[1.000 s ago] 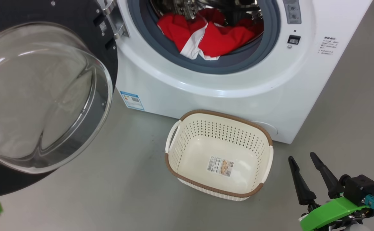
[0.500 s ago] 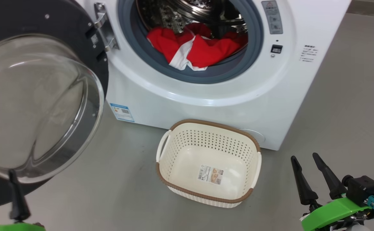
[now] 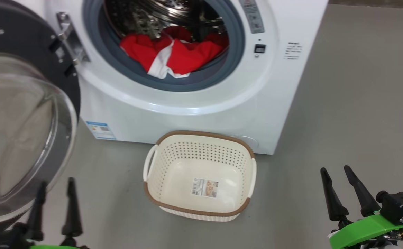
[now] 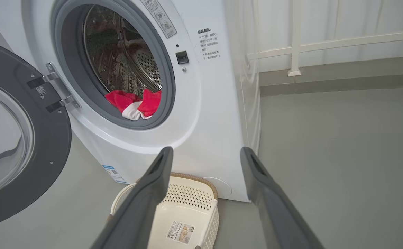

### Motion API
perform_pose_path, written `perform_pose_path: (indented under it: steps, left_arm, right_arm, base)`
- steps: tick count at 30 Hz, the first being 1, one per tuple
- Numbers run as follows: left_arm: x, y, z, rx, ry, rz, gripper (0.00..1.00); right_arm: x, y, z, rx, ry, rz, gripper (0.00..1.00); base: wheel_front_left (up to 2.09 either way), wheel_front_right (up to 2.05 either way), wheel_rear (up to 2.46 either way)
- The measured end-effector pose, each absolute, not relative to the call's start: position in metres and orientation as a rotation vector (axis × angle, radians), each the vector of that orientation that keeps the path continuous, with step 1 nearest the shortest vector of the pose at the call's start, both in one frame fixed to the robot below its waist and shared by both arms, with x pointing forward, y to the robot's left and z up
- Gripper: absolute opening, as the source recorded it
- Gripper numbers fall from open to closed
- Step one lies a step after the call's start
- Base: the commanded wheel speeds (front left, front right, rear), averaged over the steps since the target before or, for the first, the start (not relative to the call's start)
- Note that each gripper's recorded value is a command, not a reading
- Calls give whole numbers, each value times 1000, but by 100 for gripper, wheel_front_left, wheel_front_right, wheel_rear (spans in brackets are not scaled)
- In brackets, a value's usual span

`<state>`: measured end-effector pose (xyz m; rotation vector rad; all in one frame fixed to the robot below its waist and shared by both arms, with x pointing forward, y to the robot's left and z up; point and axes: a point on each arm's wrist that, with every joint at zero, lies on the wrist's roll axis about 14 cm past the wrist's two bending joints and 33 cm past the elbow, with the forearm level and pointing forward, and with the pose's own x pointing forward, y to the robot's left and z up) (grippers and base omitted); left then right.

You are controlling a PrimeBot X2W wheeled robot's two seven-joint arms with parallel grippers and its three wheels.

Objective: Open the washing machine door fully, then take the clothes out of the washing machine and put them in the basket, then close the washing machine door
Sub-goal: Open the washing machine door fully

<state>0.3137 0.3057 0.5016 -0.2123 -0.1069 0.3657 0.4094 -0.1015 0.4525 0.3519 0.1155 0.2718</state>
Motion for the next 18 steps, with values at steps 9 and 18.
perform_pose_path:
  steps: [9,18]
  left_arm:
    - [344,243,494,-293,-67,145,100]
    - [358,207,489,-324,-38,21,100]
  right_arm:
    - [402,-140,454,350,93,162,100]
    - [395,-174,455,346,75,66,100]
  base:
    - [0,0,0]
    - [0,0,0]
